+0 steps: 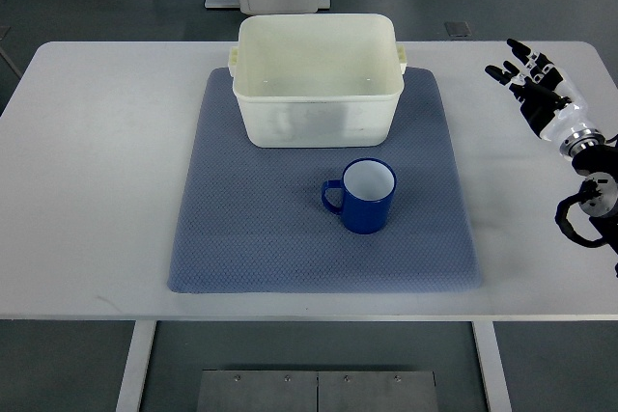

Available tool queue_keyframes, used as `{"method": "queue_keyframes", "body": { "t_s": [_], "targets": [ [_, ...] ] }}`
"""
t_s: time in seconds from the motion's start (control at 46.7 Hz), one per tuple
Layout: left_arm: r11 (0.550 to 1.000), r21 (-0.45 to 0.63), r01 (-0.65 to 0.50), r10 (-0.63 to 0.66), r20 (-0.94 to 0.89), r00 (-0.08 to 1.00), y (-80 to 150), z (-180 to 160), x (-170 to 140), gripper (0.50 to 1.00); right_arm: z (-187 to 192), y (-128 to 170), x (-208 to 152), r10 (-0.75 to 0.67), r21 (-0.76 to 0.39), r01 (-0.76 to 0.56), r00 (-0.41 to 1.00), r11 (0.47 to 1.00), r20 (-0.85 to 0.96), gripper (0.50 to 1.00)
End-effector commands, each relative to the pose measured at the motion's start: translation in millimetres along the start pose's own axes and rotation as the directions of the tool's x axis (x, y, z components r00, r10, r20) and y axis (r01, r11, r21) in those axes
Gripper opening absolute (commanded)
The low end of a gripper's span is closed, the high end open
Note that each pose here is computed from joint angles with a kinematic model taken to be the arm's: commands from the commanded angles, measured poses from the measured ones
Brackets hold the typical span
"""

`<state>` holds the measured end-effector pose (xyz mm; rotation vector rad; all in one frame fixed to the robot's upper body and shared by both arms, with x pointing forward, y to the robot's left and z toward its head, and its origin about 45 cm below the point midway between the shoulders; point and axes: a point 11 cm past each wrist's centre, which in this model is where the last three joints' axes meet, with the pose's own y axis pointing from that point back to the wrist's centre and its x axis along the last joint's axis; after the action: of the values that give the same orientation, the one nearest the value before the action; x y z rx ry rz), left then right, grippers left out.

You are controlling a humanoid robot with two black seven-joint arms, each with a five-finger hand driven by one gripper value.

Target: Place cup in box with right hand

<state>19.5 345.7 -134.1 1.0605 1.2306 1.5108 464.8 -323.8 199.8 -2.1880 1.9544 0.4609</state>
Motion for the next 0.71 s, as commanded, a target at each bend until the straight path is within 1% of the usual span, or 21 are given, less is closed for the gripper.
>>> {"method": "queue_keyframes", "body": {
  "t_s": [0.0,0.535,0.685],
  "targets": [
    [1.0,0.0,0.0,0.0,0.001,1.0,0.0,0.0,0.0,1.0,-0.3,-0.6,-1.0,-0.001,0.002,0.001,1.0,1.0,0.002,1.0],
    [1.0,0.0,0.0,0.0,0.001,1.0,0.0,0.0,0.0,1.0,-0.5,-1.1,1.5,0.016,0.005,-0.016,1.0,1.0,0.003,1.0],
    [1.0,0.0,0.0,0.0,0.001,1.0,0.0,0.0,0.0,1.0,-3.0,-0.3,7.2,0.026,0.007,-0.026,1.0,1.0,-0.005,1.0]
  ]
}}
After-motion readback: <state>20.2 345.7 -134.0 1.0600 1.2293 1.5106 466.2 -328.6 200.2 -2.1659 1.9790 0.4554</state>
